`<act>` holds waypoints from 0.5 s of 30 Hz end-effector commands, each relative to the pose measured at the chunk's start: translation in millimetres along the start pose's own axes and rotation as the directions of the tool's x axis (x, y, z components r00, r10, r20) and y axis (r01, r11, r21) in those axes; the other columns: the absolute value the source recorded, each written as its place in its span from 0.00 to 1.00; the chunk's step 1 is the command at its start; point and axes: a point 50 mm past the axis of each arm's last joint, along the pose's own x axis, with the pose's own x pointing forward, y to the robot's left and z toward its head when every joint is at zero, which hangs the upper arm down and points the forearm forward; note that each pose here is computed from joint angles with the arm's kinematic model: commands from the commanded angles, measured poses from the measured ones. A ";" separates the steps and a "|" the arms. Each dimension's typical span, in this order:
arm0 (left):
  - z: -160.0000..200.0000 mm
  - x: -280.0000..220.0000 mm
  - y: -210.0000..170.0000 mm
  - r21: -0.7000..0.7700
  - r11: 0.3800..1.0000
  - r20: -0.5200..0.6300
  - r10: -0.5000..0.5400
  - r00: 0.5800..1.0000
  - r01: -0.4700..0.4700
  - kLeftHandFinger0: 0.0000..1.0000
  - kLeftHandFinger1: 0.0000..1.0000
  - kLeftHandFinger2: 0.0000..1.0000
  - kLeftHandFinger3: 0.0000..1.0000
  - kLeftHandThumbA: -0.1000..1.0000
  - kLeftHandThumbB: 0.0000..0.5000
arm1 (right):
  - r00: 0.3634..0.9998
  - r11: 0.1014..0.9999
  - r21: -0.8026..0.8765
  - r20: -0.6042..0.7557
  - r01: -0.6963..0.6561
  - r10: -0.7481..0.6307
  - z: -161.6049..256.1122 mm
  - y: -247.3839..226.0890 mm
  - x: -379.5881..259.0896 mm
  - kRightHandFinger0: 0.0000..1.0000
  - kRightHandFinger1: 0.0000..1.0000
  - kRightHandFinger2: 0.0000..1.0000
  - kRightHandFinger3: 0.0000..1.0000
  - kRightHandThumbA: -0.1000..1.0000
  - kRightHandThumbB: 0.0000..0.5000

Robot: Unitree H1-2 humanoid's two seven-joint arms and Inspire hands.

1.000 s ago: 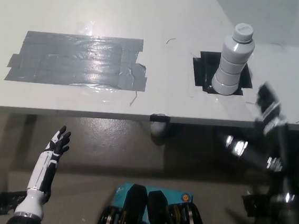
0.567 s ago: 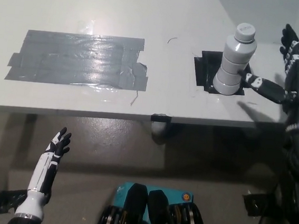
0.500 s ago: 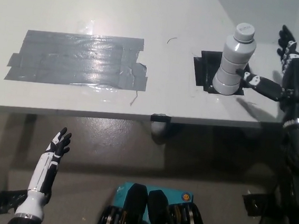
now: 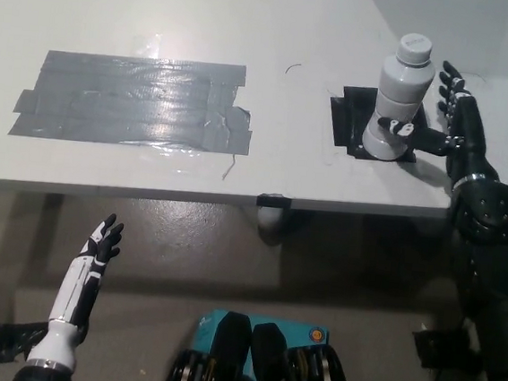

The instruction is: A white bottle is kept in the middle of the desk infront of the robot and the robot picks it up with its right hand and passes it to a person

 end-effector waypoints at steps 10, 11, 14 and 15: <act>17.9 14.6 4.7 -0.006 1.000 0.071 0.010 0.997 -0.009 1.00 1.00 1.00 1.00 1.00 0.32 | 0.994 0.992 -0.080 0.058 -0.093 0.098 57.0 13.1 42.7 1.00 1.00 1.00 1.00 0.93 0.94; 18.4 15.1 5.1 -0.008 1.000 0.072 0.008 0.997 -0.008 1.00 1.00 1.00 1.00 1.00 0.33 | 0.994 0.992 -0.086 0.048 -0.097 0.101 56.9 11.6 44.1 1.00 1.00 1.00 1.00 0.85 0.95; 19.5 16.9 4.9 -0.004 1.000 0.081 0.007 0.997 -0.007 1.00 1.00 1.00 1.00 1.00 0.33 | 0.995 0.985 -0.141 0.007 -0.097 0.100 58.3 5.7 48.7 1.00 1.00 1.00 1.00 0.57 0.74; 19.5 17.3 5.2 -0.002 1.000 0.082 0.006 0.997 -0.005 1.00 1.00 1.00 1.00 1.00 0.33 | 0.995 0.980 -0.173 -0.007 -0.095 0.095 58.8 4.0 50.1 1.00 0.96 1.00 1.00 0.52 0.75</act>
